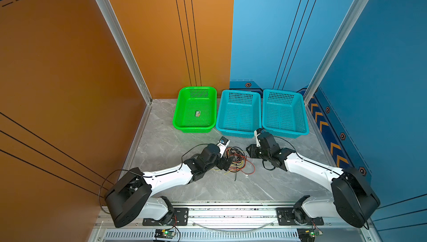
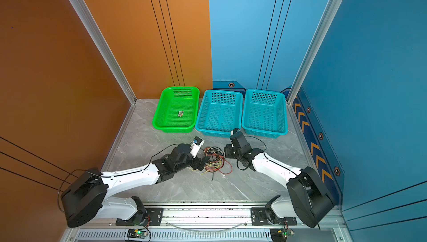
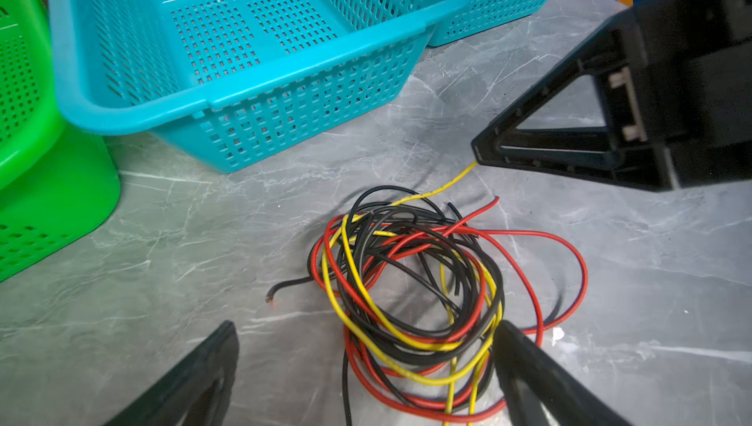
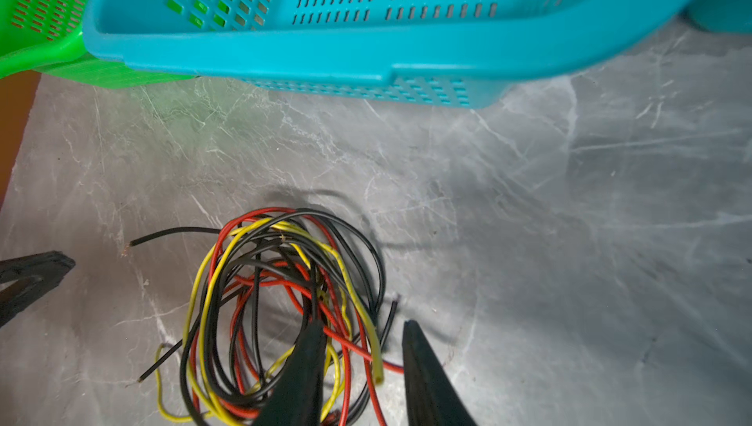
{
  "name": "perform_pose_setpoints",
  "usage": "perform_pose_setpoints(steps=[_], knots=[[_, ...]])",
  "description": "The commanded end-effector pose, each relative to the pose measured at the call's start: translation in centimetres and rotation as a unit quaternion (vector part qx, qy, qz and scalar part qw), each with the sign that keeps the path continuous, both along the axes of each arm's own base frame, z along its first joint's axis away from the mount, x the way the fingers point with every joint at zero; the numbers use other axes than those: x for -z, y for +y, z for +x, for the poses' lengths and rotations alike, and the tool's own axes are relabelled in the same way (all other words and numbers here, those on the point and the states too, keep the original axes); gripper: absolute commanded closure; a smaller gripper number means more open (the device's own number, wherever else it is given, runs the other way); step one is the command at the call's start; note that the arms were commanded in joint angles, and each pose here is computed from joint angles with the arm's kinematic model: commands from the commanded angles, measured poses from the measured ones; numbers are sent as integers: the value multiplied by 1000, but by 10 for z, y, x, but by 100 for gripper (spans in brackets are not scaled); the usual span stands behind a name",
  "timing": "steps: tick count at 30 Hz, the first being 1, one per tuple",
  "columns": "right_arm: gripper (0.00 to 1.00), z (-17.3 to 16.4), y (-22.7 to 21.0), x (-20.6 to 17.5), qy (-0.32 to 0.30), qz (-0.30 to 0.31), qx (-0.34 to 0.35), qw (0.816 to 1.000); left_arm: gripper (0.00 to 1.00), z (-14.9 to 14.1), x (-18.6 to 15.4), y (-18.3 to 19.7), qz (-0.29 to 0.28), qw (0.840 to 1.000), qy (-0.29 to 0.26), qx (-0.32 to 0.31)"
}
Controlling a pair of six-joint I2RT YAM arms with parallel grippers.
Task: Untangle and sort cables by color
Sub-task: Untie the cable.
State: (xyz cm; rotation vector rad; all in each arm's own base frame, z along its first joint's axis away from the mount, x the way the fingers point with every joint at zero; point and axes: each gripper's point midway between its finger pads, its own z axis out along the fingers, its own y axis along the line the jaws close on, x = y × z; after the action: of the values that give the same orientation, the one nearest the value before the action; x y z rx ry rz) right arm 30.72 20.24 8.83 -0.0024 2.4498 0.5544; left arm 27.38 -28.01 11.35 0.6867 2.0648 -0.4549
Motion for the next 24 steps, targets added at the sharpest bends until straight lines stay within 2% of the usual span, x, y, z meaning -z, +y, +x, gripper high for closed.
perform_pose_setpoints(steps=[1, 3, 9, 14, 20, 24], knots=[[79, 14, 1, -3, -24, 6, 15, 1000, 2, 8, -6, -9, -4, 1000, -11, -6], [89, 16, 3, 1, -19, 4, 11, 1000, 2, 9, -5, -12, -10, 1000, -5, -6], [100, 12, 0, 4, -19, -4, 9, 1000, 2, 21, -1, -20, -5, 1000, -3, -20], [100, 1, 2, -8, -25, -4, -9, 1000, 2, 35, 10, -26, 24, 999, 0, -30], [100, -14, 2, -27, -30, -25, -27, 999, 2, 43, 50, -37, 101, 993, 59, -26], [100, -21, -3, -45, -50, -34, -26, 998, 2, 40, 66, -34, 111, 990, 78, -32]])
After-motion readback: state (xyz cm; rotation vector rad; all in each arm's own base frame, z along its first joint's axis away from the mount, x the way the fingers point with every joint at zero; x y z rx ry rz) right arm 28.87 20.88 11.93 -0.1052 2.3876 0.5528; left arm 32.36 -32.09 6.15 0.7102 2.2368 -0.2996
